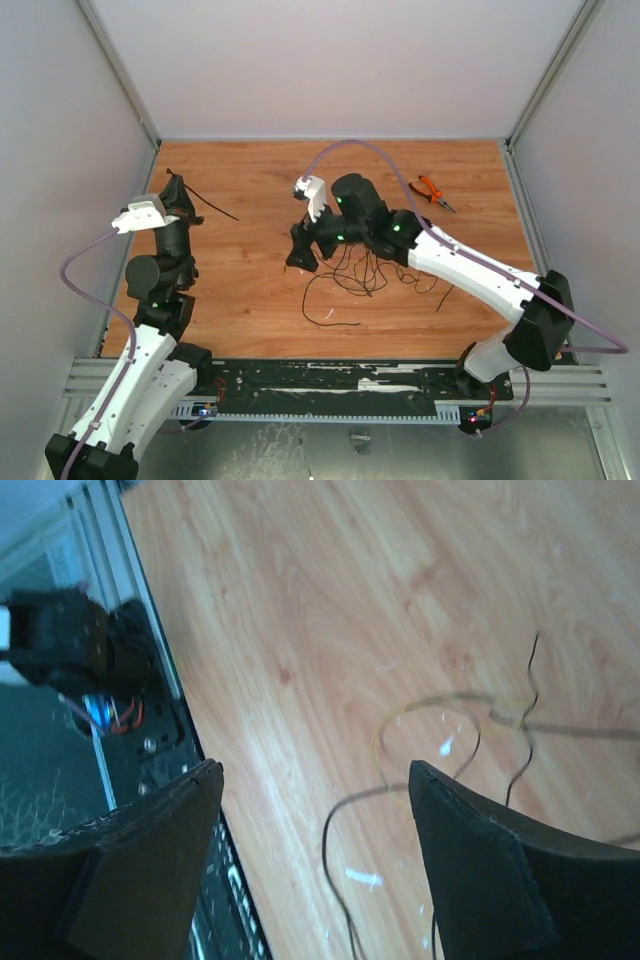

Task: Zip-tie the wires
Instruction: Adjust the cable at the center of the board.

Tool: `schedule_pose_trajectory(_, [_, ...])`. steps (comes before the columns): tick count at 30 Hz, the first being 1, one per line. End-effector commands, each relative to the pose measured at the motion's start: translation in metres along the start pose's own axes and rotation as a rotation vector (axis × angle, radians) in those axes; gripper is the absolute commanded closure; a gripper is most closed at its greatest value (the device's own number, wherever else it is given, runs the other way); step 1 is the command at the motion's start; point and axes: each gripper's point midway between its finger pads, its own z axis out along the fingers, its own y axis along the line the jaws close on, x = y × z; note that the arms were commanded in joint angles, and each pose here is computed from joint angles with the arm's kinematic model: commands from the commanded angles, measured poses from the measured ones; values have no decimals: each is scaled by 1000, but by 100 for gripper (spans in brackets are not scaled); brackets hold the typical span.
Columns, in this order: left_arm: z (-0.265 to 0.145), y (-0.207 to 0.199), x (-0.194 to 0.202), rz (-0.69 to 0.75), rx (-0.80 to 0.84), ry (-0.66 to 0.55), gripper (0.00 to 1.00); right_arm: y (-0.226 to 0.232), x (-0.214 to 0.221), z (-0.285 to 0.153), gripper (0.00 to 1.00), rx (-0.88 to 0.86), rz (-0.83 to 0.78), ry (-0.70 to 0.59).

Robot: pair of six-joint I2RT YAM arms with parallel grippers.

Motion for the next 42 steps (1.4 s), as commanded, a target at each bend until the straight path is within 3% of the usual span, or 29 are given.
schedule_pose_trajectory(1, [1, 1, -3, 8, 3, -13, 100, -3, 87, -13, 22, 44, 70, 248])
schedule_pose_trajectory(13, [7, -16, -8, -58, 71, -18, 100, -10, 193, 11, 18, 88, 212, 418])
schedule_pose_trajectory(19, [7, -20, -8, -52, 91, -12, 100, -1, 214, 37, 19, 48, 206, 468])
schedule_pose_trajectory(30, [7, -20, -10, -44, 96, -12, 100, 18, 213, 91, 21, -37, 148, 499])
schedule_pose_trajectory(42, [10, -26, -32, -45, 127, -44, 100, -13, 160, 224, 21, -47, 30, 374])
